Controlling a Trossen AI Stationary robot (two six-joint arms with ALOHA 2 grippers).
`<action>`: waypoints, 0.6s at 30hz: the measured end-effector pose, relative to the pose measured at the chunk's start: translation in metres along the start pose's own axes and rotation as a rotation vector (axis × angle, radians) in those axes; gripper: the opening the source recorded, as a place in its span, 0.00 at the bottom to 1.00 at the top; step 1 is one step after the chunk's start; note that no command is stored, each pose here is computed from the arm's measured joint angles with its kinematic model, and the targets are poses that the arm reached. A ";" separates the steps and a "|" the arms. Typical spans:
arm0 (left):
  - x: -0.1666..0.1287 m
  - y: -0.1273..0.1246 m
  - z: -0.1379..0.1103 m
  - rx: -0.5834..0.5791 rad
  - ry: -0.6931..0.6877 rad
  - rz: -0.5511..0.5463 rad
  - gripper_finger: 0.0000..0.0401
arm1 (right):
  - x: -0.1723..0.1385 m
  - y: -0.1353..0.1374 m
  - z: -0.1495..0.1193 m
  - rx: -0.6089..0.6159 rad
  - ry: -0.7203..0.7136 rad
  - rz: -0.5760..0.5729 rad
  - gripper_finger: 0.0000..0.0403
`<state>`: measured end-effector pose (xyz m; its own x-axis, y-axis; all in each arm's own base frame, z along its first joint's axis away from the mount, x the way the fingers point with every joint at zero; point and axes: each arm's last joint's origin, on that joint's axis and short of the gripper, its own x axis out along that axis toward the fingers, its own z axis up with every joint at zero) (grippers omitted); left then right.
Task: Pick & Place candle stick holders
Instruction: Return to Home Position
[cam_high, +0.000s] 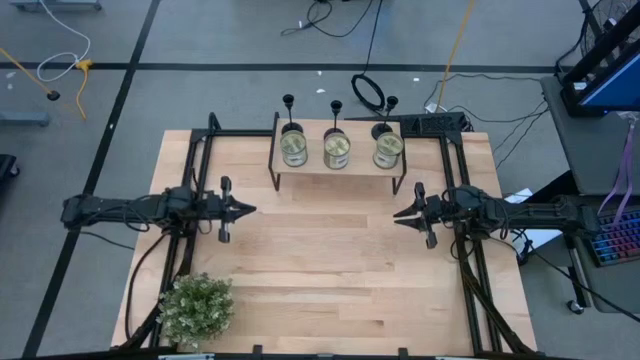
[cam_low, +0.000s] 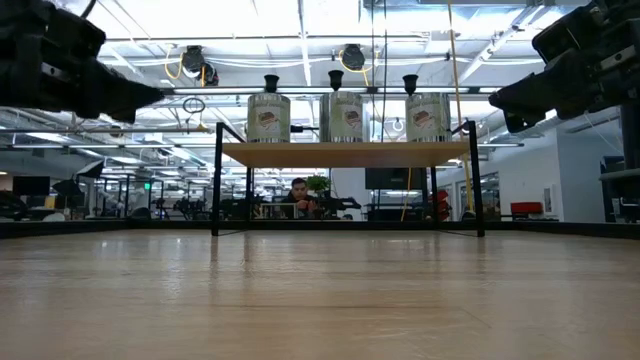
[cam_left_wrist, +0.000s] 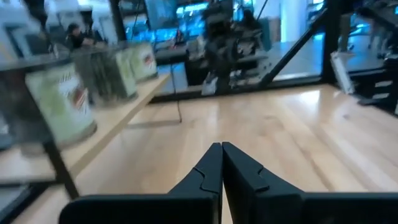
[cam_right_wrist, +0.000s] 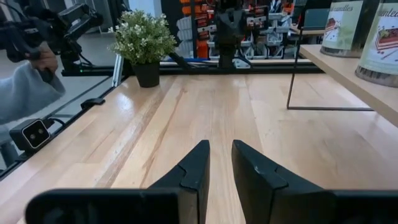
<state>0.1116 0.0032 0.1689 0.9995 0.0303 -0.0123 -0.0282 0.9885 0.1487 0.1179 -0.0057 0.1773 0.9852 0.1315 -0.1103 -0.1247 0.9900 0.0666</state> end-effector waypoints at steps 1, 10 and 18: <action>0.000 0.000 -0.002 -0.010 0.021 0.012 0.04 | 0.000 0.000 0.000 0.000 0.000 0.000 0.15; -0.001 0.005 -0.010 -0.106 0.117 0.182 0.01 | 0.000 0.000 0.000 0.000 -0.001 0.000 0.15; -0.001 0.005 -0.011 -0.062 0.122 0.182 0.09 | 0.000 0.000 0.000 0.000 -0.001 0.000 0.15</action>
<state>0.1103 0.0098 0.1592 0.9686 0.2225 -0.1110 -0.2121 0.9723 0.0982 0.1179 -0.0057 0.1774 0.9853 0.1315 -0.1089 -0.1248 0.9900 0.0663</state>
